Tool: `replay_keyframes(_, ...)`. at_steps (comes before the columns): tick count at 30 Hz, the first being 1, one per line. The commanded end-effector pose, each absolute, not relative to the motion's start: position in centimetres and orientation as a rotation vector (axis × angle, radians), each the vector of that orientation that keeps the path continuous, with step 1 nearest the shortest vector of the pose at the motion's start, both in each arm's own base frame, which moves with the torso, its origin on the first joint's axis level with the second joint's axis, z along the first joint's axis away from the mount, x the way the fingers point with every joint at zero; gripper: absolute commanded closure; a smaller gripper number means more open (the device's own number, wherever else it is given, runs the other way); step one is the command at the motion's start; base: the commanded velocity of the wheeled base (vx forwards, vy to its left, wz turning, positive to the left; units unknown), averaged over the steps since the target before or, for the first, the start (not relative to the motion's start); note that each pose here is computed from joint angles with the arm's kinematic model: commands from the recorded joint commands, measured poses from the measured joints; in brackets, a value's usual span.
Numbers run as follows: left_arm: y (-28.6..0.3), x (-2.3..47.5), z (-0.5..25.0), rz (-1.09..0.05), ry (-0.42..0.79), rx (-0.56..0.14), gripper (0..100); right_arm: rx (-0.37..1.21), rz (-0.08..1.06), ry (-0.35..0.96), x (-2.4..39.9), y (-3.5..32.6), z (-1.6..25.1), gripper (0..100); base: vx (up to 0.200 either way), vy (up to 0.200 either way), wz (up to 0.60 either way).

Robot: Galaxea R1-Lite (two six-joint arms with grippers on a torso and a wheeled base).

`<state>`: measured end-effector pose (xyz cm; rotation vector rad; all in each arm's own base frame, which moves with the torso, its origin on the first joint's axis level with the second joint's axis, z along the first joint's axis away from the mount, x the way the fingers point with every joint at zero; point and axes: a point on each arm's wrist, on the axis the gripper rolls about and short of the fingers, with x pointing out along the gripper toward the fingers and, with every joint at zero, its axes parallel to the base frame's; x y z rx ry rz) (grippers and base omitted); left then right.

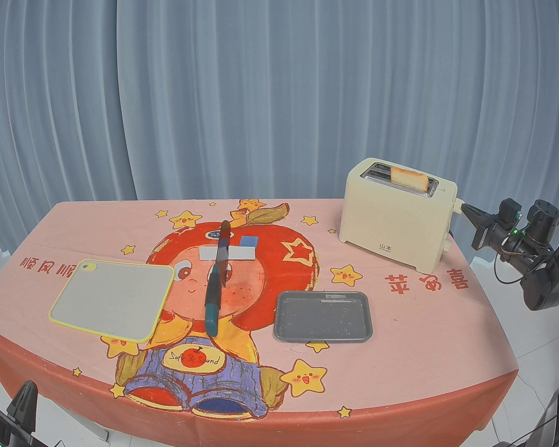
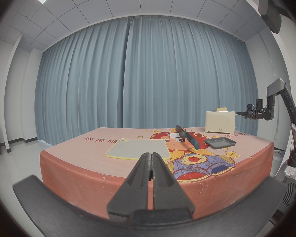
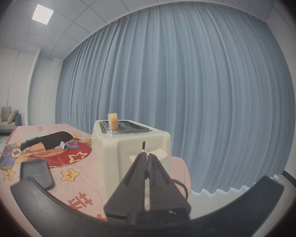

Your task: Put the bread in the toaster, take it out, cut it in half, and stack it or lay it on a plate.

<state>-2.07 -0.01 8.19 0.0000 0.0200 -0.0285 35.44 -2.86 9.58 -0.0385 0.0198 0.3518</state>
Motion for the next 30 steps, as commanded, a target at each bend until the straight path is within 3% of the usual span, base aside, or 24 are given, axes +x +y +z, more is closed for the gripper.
replay_keyframes(1,0.0,-1.9,7.7,-0.028,0.038,0.000,100,-0.037,0.350,0.027,35.5,-2.9,9.3,100,0.000,0.000,0.00)
replay_keyframes(30,0.0,-1.9,7.7,-0.029,0.038,0.000,100,-0.034,0.354,0.081,35.6,-2.9,7.5,100,0.000,0.000,0.00)
